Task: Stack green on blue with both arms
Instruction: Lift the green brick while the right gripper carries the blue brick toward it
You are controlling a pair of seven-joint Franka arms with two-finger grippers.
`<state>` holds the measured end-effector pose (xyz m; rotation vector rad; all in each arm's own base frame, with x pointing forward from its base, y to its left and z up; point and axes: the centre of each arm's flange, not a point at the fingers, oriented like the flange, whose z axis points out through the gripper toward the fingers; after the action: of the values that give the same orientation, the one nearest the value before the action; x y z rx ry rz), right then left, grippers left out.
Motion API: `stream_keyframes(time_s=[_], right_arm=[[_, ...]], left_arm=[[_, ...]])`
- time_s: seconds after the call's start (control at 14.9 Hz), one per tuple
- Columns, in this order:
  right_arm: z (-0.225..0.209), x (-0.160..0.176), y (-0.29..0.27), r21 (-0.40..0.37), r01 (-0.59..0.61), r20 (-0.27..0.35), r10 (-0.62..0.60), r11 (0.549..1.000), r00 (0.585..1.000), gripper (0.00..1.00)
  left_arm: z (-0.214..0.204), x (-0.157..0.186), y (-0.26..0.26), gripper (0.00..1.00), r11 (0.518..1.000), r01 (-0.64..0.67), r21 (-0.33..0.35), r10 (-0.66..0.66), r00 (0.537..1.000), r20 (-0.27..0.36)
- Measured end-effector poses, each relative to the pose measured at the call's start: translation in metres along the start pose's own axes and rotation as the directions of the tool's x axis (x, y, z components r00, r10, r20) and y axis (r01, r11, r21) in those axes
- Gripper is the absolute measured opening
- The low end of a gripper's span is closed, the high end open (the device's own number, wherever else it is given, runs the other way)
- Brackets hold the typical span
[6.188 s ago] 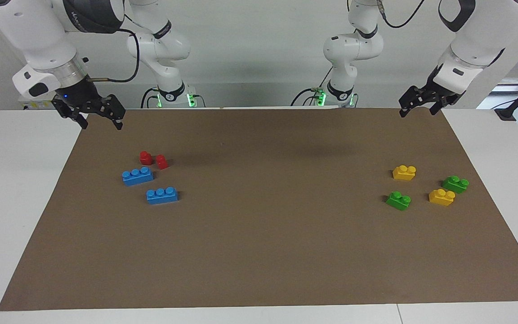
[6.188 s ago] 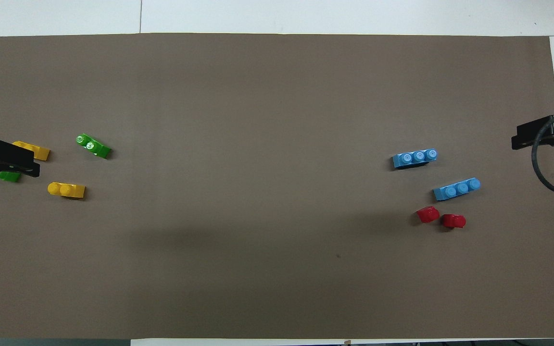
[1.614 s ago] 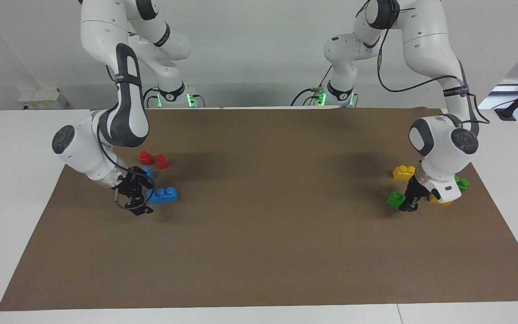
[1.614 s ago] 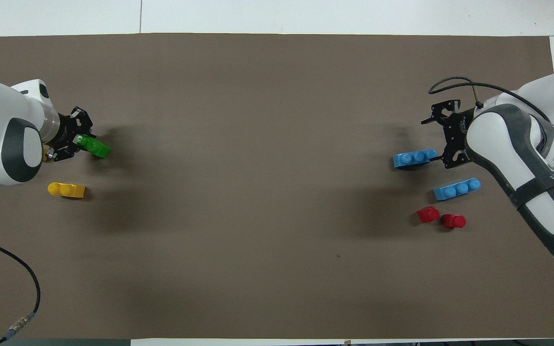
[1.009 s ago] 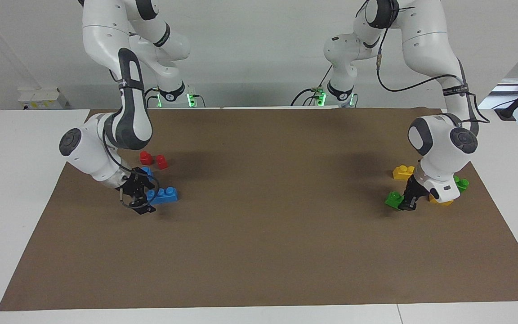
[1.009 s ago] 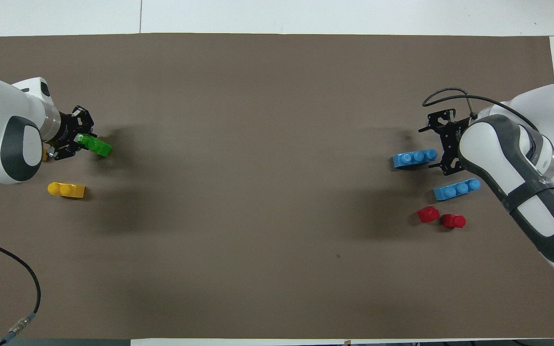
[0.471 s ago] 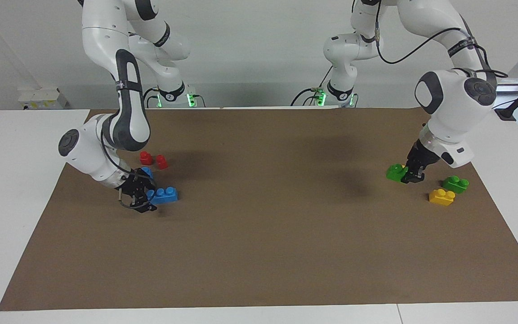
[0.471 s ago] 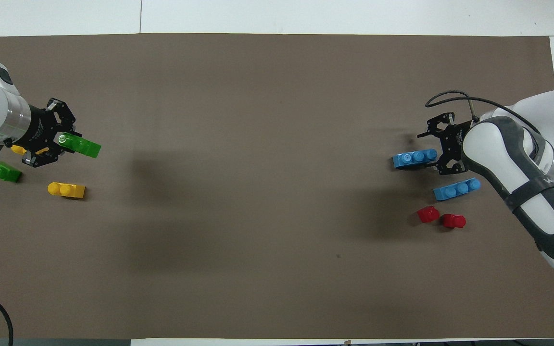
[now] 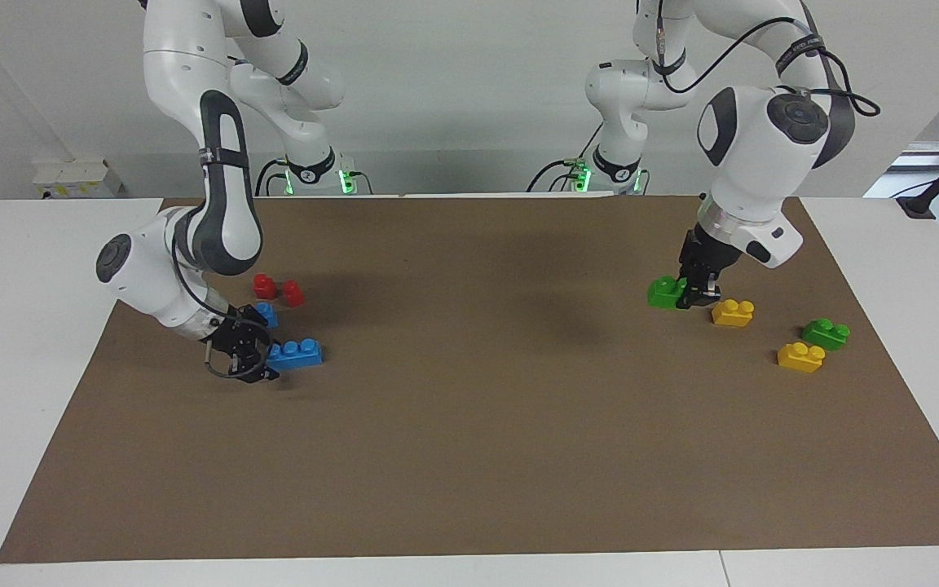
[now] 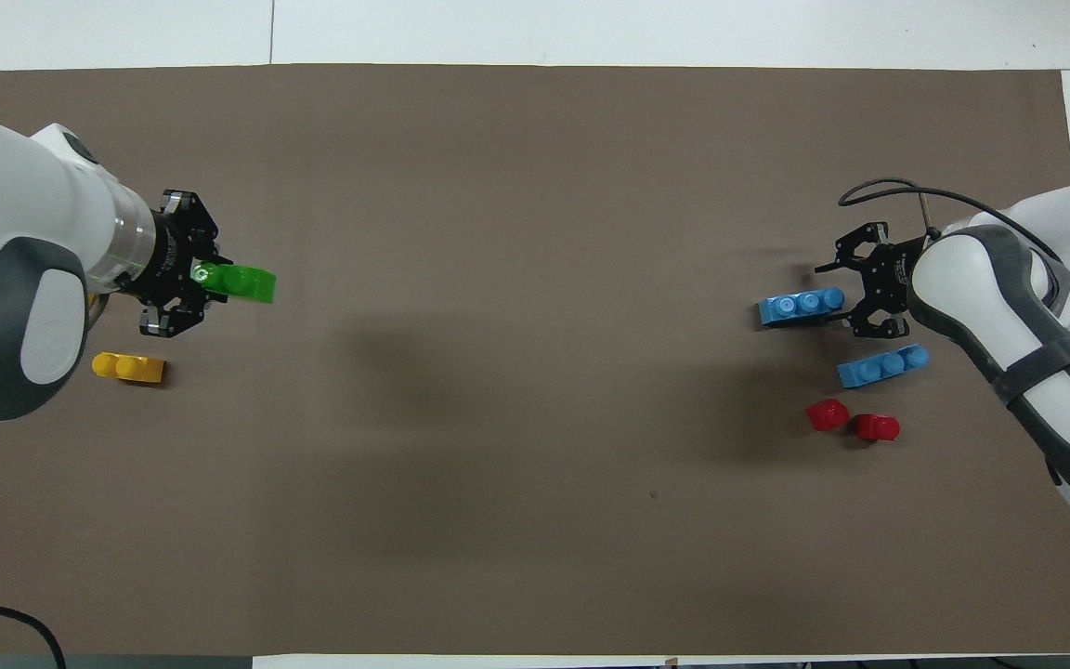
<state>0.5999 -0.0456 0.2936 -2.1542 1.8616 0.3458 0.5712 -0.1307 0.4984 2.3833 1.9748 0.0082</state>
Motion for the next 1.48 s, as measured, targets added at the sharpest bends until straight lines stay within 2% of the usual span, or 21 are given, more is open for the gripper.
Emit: stream_keyframes(time_s=[0.2,0.34,0.4,0.54,0.87,1.01,1.08,1.21,1.48], right_arm=[[-0.001,0.002,0.001,0.001,-0.001,0.000,0.001,1.000,1.000,0.60],[0.000,0.001,0.001,0.001,-0.001,0.001,0.001,1.000,1.000,0.51],[0.000,0.001,0.001,0.001,-0.002,0.002,0.002,1.000,1.000,0.50],[0.000,0.001,0.001,0.003,-0.005,0.006,0.005,1.000,1.000,0.34],[-0.001,-0.004,-0.001,0.008,-0.003,0.014,0.003,1.000,1.000,0.35],[-0.007,-0.019,-0.008,0.017,-0.009,0.054,0.008,1.000,0.999,0.35],[-0.012,-0.036,-0.015,0.017,-0.022,0.080,0.020,1.000,0.997,0.35],[-0.020,-0.087,-0.031,0.021,-0.059,0.093,0.057,0.998,0.994,0.35],[0.001,-0.220,-0.040,0.025,-0.005,0.090,0.003,1.000,0.996,0.35]], left_arm=[[-0.001,-0.050,-0.007,0.34,0.999,0.052,0.001,-0.052,0.999,0.003],[0.001,-0.080,-0.013,0.34,0.997,0.073,0.006,-0.073,0.997,0.003],[0.003,-0.094,-0.017,0.34,0.996,0.085,0.011,-0.085,0.996,0.003],[0.007,-0.115,-0.027,0.34,0.994,0.107,0.020,-0.107,0.994,0.000],[0.011,-0.132,-0.039,0.34,0.988,0.149,0.031,-0.148,0.989,-0.007],[0.011,-0.134,-0.040,0.34,0.987,0.158,0.032,-0.158,0.987,-0.007],[0.011,-0.134,-0.040,0.34,0.986,0.162,0.031,-0.162,0.987,-0.007],[0.011,-0.134,-0.040,0.34,0.986,0.166,0.031,-0.166,0.986,-0.007],[0.011,-0.134,-0.040,0.34,0.985,0.169,0.031,-0.169,0.986,-0.007]])
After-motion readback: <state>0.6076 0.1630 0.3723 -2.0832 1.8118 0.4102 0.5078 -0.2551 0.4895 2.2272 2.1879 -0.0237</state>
